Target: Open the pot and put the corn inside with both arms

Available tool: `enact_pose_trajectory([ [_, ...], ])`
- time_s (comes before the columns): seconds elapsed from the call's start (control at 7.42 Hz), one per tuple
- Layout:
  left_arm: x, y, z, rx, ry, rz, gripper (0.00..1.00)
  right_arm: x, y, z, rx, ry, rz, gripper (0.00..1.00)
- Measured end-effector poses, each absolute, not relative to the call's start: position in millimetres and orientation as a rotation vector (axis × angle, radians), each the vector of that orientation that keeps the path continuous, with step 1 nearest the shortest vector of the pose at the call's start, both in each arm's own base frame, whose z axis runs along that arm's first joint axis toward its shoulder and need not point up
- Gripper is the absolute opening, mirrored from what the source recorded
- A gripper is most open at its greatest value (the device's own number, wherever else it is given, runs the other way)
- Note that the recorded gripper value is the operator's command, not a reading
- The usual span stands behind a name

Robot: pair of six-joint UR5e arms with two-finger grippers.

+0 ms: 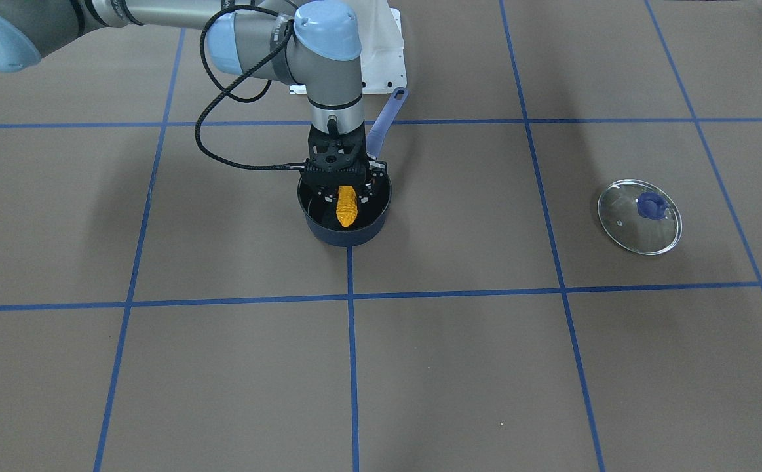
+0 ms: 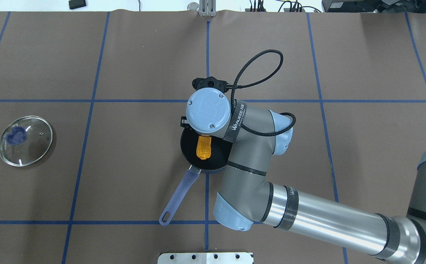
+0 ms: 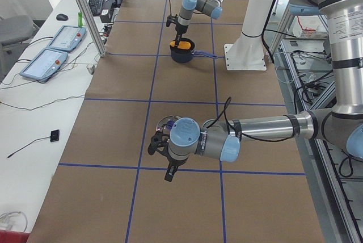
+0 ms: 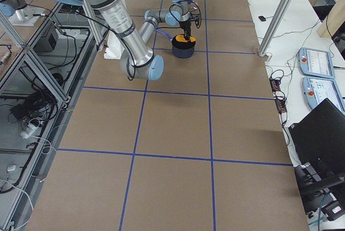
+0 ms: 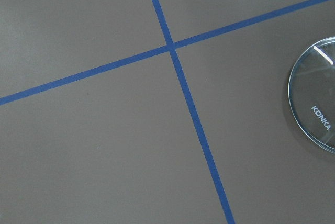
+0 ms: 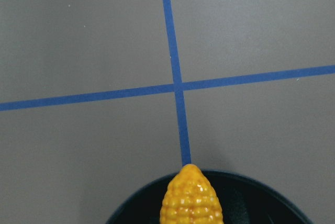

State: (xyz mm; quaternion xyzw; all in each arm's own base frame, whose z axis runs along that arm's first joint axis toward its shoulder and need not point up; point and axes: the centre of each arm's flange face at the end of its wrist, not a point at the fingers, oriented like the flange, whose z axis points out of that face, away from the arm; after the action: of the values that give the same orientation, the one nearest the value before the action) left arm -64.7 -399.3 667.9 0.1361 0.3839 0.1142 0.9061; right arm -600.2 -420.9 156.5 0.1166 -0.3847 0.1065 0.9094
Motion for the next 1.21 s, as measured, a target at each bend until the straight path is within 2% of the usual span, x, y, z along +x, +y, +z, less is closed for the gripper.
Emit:
enact_pose_trajectory([
  [0.27,-65,-399,669,0.281,0.793,0.238,0.98,-596,-426,155,0.258,-0.79,0.237,1.0],
  [0.4,-65,-398,671,0.28,0.793,0.241,0.98,-575,-448,152,0.252,-0.798,0.237,1.0],
  [0.67,-65,-395,674,0.274,0.795,0.242,0.98,-489,-531,165,0.227,-0.809,0.186,1.0],
  [0.94,-62,-397,673,0.267,0.799,0.239,0.98,-373,-608,218,0.222,-0.788,0.097,1.0],
  [1.21,-59,-400,665,0.221,0.823,0.223,0.98,-260,-648,301,0.231,-0.735,-0.004,1.0],
])
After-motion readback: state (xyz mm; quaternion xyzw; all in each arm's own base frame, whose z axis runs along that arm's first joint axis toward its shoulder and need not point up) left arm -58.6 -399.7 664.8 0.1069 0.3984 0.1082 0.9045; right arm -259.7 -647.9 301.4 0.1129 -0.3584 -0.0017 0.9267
